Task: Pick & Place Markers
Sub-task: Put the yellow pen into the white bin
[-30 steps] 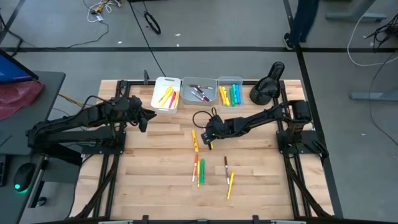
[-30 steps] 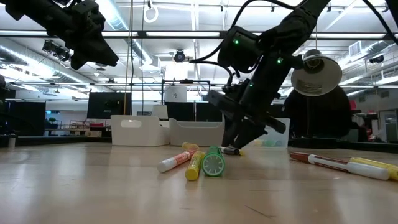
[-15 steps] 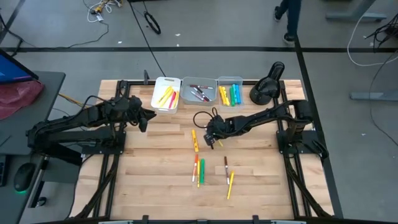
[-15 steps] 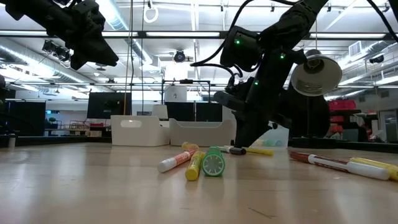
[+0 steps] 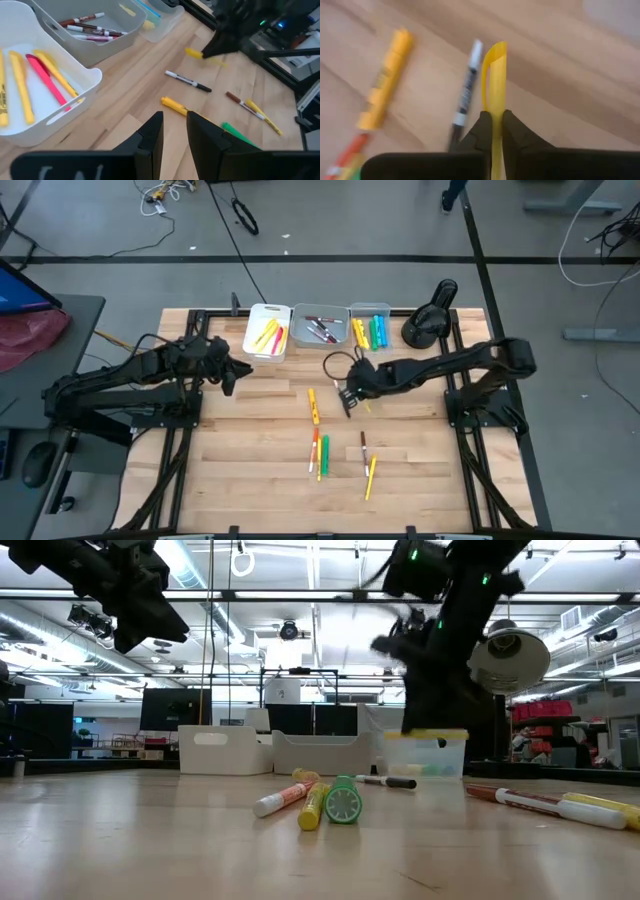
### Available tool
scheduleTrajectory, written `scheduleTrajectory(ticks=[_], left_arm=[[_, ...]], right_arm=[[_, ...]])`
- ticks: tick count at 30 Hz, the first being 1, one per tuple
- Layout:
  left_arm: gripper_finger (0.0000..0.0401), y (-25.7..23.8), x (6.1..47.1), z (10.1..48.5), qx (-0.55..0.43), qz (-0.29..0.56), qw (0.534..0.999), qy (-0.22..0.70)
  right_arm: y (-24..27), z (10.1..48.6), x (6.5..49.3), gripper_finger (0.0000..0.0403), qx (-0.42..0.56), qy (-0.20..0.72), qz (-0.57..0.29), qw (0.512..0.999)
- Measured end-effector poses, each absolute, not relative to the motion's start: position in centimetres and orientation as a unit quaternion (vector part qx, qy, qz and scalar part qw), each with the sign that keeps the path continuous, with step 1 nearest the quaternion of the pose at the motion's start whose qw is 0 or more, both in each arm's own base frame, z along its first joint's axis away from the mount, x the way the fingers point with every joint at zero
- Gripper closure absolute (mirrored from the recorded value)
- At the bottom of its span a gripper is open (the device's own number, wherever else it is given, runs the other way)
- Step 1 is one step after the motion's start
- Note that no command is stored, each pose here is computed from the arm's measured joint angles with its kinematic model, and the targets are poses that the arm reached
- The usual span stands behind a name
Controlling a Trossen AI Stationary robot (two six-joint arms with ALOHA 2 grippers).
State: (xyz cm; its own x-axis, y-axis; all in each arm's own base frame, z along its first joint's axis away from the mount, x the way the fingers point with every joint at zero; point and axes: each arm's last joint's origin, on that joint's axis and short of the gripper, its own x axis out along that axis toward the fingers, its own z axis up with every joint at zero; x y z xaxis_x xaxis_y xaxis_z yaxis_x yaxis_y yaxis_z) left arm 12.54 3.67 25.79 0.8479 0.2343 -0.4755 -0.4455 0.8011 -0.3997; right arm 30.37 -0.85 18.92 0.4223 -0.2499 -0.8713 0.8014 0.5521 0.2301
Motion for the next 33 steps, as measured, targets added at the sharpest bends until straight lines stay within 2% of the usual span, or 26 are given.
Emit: scheduleTrajectory(ticks=[5, 9, 12, 15, 21, 26, 29, 33], left_arm=[[0.0311, 3.7, 12.8, 26.2, -0.254, 0.174, 0.933, 0.186], [0.0311, 3.8, 13.9, 27.1, -0.241, 0.122, 0.953, 0.140], [0.0311, 4.0, 15.0, 27.4, -0.238, 0.106, 0.958, 0.120], [0.0311, 4.2, 15.7, 27.0, -0.243, 0.106, 0.955, 0.134], [0.0309, 3.9, 15.4, 24.2, -0.331, 0.105, 0.899, 0.269], [0.0273, 2.2, 14.5, 22.2, -0.364, 0.064, 0.836, 0.405], [0.0242, 0.8, 14.3, 21.7, -0.339, 0.048, 0.826, 0.448], [0.0215, -1.3, 14.7, 21.8, -0.324, 0.043, 0.831, 0.449]], right_arm=[[-1.0, 22.7, 30.5, 0.0400, 0.349, 0.314, -0.304, 0.829], [-1.0, 25.4, 31.4, 0.0400, 0.360, 0.206, -0.250, 0.875], [-1.0, 26.6, 32.1, 0.0400, 0.357, 0.149, -0.225, 0.894], [-1.0, 27.0, 32.2, 0.0400, 0.351, 0.131, -0.216, 0.902], [-0.7, 26.9, 32.2, 0.0401, 0.343, 0.140, -0.213, 0.904], [-0.7, 26.9, 32.2, 0.0402, 0.338, 0.142, -0.213, 0.906], [-0.7, 26.8, 32.2, 0.0402, 0.331, 0.146, -0.213, 0.908], [-0.8, 26.5, 32.0, 0.0402, 0.314, 0.167, -0.218, 0.909]])
